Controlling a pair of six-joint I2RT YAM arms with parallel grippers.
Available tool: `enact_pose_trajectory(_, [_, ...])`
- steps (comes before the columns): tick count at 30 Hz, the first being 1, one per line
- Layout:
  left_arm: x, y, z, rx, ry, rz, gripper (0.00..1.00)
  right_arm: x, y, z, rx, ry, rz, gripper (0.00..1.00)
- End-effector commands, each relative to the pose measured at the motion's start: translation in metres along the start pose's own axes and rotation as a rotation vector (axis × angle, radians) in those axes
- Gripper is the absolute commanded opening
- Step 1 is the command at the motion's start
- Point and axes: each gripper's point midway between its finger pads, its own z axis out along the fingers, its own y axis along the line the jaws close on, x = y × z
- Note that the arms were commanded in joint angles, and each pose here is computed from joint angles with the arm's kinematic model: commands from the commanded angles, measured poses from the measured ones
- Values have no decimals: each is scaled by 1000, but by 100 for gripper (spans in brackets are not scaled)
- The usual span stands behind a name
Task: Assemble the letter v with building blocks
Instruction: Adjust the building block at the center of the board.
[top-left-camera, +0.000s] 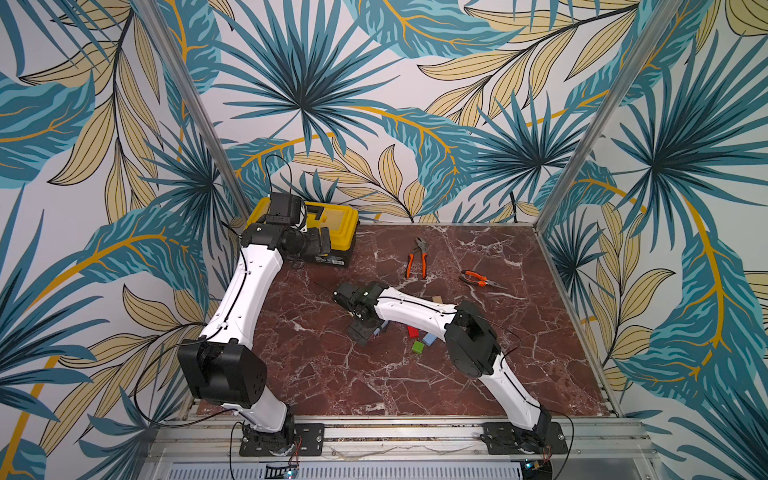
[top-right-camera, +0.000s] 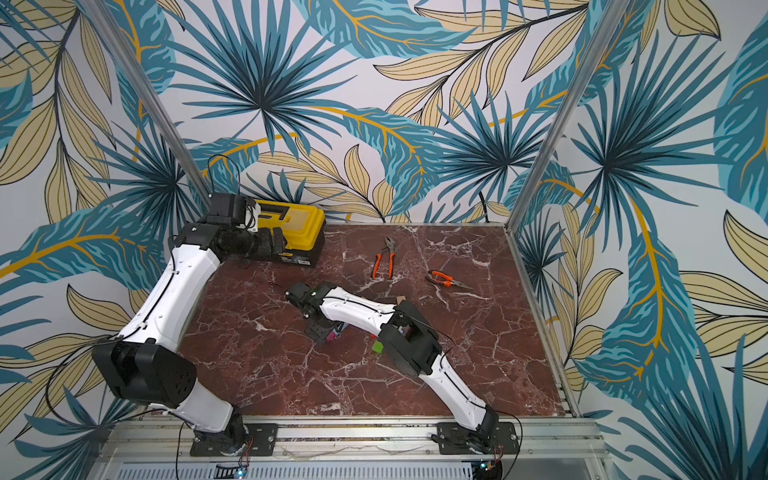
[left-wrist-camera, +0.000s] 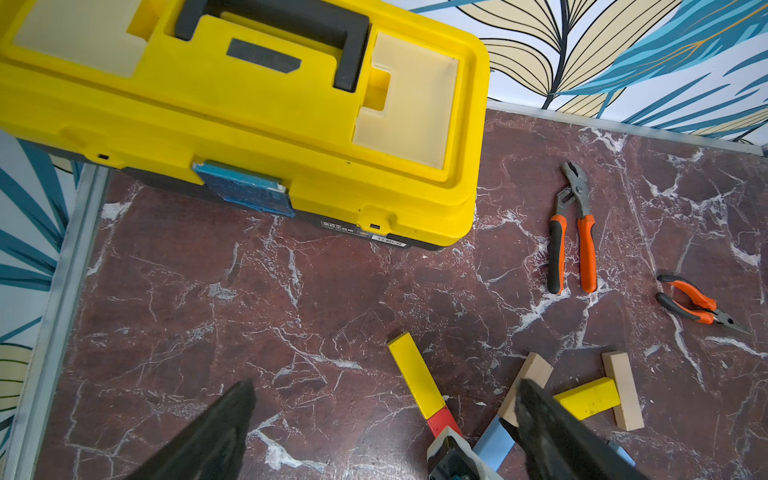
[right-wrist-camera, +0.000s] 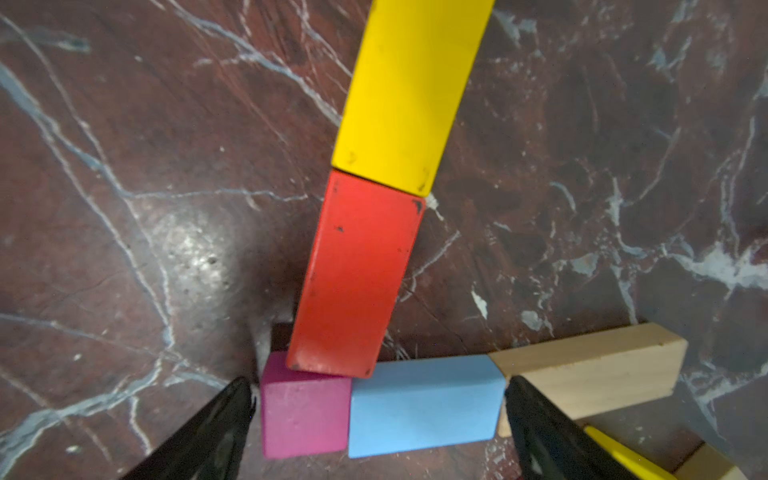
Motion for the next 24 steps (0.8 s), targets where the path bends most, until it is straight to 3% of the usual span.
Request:
enact_pose_trajectory(1, [-2,4,-5,-1,-16,4,99,-8,-3,-32,-38,-70,37,96])
enact_pose_trajectory(6, [-3,5,-5,-2,-17,3,99,6,-35,-53,-34,-90,145,97])
enact_pose_trajectory(13, [-3,4,-5,2,-17,1,99,48,-98,-40,-1,-32,346,97])
enact_pose_trajectory(20, [-3,4,-5,4,-18,1,99,71,-115,-17,-25,24,382,98])
enact_pose_trajectory(24, [-2,4,-5,3,-15,-2,99,75,-114,-5,-41,48,321,98])
